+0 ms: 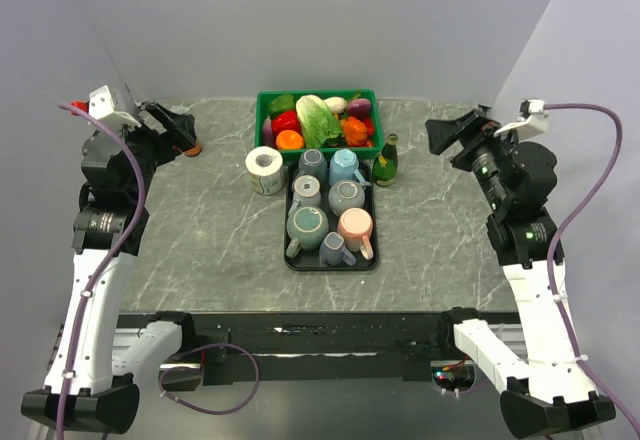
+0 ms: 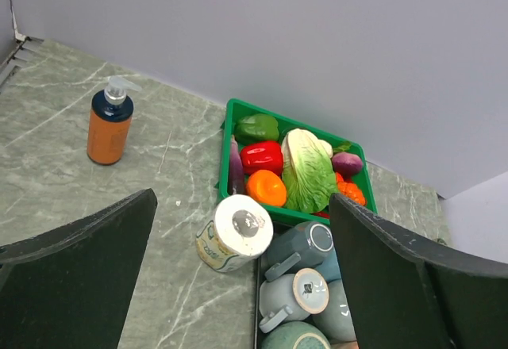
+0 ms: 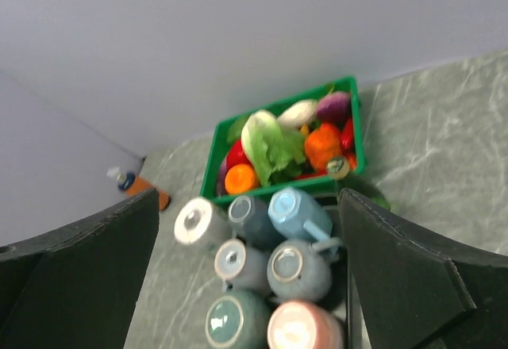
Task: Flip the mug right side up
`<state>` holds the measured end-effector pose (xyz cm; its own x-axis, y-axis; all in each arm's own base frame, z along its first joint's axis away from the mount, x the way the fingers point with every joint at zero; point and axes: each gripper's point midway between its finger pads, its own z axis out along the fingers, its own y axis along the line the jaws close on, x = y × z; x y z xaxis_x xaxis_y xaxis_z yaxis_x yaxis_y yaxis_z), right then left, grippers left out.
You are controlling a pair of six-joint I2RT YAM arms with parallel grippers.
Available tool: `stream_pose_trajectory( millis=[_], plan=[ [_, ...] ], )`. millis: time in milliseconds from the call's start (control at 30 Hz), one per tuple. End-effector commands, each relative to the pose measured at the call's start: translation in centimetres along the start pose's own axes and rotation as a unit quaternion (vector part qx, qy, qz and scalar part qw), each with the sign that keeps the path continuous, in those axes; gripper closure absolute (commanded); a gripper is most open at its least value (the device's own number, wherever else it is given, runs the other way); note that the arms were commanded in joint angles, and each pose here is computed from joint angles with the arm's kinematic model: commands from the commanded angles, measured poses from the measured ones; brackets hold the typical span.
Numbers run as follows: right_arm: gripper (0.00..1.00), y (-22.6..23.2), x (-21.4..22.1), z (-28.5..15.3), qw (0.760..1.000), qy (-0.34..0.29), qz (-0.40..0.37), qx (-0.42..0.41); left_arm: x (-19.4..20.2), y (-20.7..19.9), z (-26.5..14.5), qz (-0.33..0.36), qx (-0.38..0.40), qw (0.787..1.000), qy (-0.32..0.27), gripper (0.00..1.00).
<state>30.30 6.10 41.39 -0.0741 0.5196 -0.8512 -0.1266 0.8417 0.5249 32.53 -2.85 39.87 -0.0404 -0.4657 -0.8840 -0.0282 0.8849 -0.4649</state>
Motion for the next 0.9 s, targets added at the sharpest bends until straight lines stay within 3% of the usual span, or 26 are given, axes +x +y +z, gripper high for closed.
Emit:
stream_pose_trajectory(
  millis=[0, 433, 667, 867],
  plan=[
    [0.0, 1.3, 2.3, -1.2, 0.998, 0.037, 0.004, -0.052, -1.3, -0.7, -1.2, 0.016, 0.016, 1.0, -0.021, 0.04],
    [0.0, 2.9, 9.7, -2.6, 0.974, 0.159, -0.042, -0.155, 3.5, 2.4, -1.0, 0.056, -0.019, 0.997, 0.043, 0.04],
    [0.0, 4.9, 13.5, -3.7, 0.955, 0.193, -0.138, -0.177, 3.8, 4.1, -1.3, 0.018, -0.058, 0.998, 0.013, 0.04],
    [0.02, 4.2, 20.9, -4.9, 0.927, 0.279, -0.172, -0.182, 4.9, 2.2, -2.7, 0.011, 0.003, 0.999, 0.034, 0.04]
  ],
)
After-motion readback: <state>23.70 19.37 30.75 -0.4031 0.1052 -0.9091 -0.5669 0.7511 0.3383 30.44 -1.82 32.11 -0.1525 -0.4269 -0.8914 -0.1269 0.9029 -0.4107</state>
